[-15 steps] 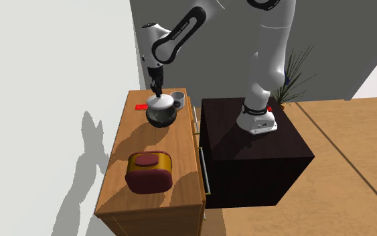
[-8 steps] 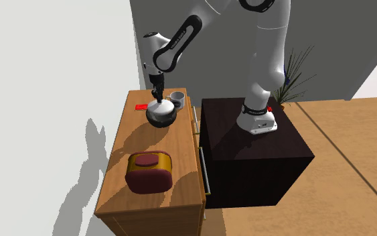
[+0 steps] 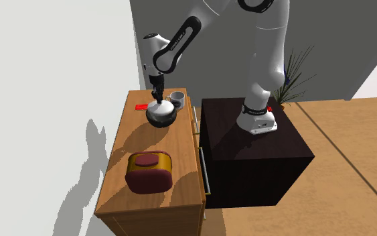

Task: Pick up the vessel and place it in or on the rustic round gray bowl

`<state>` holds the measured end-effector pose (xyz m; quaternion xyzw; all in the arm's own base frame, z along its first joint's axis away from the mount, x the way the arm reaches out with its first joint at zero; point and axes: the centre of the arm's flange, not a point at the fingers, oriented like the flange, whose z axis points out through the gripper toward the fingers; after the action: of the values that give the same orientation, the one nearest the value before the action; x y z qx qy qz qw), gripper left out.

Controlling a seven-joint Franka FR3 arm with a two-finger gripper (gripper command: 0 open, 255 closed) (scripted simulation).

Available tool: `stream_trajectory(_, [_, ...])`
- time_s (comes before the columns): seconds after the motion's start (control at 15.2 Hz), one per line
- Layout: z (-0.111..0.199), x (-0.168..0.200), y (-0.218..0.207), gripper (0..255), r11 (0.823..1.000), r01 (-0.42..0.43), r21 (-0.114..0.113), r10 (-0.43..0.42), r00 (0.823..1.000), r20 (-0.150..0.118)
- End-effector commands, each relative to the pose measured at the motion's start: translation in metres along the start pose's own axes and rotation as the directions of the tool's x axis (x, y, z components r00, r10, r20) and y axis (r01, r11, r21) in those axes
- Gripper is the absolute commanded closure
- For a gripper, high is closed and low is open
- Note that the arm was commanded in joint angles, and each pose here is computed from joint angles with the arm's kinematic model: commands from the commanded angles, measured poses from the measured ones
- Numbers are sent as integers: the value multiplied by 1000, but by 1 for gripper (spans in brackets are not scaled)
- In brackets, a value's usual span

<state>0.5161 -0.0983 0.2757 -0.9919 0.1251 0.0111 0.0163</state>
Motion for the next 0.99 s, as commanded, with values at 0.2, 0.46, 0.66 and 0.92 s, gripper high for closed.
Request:
stream_trajectory(0.2, [0, 0, 0, 0, 1000, 0, 0, 0, 1000, 0])
stream_trajectory(0.46, [-27, 0, 0, 0, 1000, 0, 0, 0, 1000, 0])
stream_trajectory(0.66, [-50, 0, 0, 0, 1000, 0, 0, 0, 1000, 0])
stream_trajectory(0.92, [-50, 0, 0, 0, 1000, 0, 0, 0, 1000, 0])
